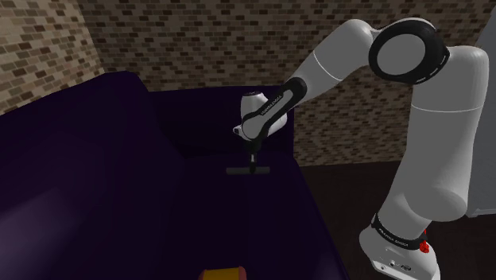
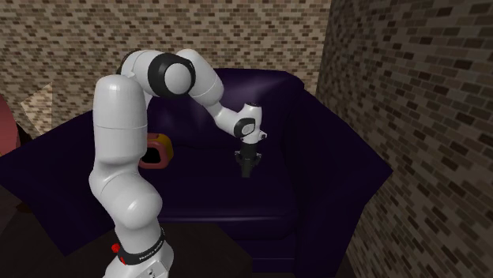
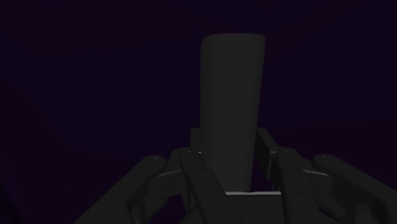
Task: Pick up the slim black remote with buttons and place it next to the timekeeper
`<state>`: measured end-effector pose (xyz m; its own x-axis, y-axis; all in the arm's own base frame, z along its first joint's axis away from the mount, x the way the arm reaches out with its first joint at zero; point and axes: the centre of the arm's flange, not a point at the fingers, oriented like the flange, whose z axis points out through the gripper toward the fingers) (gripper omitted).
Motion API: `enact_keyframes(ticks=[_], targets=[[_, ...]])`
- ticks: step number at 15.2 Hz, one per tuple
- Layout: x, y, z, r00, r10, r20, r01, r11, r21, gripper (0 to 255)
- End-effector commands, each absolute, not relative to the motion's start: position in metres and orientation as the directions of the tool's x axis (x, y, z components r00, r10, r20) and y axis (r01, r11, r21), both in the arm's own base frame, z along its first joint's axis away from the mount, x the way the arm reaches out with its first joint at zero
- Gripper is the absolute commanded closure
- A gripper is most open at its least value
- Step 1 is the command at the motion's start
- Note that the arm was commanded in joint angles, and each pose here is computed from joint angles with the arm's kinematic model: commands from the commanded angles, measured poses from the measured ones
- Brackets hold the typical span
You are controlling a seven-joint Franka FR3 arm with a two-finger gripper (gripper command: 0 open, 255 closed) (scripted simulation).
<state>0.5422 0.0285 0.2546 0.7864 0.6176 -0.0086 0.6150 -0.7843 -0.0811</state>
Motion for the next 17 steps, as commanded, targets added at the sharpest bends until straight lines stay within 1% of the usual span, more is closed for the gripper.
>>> enact_keyframes(ticks=[1, 17], targets=[[0.541, 0.028, 0.265, 0.786, 0.618, -0.009, 0.615, -0.784, -0.081, 255], [0.541, 0.028, 0.350, 0.786, 0.618, -0.009, 0.615, -0.784, -0.081, 255]])
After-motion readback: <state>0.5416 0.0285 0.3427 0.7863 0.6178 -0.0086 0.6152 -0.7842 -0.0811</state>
